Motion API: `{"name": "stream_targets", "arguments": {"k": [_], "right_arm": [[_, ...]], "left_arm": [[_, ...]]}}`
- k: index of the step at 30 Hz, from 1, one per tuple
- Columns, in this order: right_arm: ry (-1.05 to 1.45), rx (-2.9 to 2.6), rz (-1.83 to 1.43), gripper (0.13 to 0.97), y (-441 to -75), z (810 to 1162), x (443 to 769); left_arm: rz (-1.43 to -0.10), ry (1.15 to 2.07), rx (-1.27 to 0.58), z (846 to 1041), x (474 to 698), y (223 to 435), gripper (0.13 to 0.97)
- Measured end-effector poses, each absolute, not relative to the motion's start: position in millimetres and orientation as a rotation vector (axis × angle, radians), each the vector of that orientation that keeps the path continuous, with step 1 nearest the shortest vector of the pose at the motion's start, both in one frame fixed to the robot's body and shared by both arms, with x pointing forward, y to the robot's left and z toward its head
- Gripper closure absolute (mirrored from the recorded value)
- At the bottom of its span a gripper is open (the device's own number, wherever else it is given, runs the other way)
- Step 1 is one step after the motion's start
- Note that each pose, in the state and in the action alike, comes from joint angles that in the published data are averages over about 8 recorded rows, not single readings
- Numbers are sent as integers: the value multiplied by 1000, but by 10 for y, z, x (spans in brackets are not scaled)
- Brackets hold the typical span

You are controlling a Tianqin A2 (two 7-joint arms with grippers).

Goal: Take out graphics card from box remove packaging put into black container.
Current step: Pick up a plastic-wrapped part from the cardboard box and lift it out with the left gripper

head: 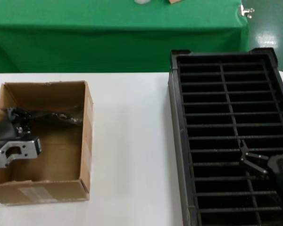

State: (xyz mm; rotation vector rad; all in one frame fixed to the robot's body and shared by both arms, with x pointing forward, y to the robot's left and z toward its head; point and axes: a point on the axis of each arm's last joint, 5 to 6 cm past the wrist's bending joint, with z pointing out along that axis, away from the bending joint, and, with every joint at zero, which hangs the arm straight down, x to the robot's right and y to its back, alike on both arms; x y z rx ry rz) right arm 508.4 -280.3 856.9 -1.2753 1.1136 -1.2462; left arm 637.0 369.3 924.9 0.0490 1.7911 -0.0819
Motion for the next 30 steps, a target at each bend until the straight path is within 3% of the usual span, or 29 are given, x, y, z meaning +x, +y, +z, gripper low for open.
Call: {"name": "stream_targets", "arguments": {"k": [20,24,30], "right_arm": [[1114,-1275,-1246,130,-2803,8569,5084],[1114,-1275,-1246,130,-2803,8569,5084],[1114,-1275,-1246,130,-2803,8569,5084]], "left_arm": [[-137,1627,30,10151,5437,3712,958],[-194,1617,64,10216,5273,3606,958],[-309,1640,106,10153,5128,3397,958]]}}
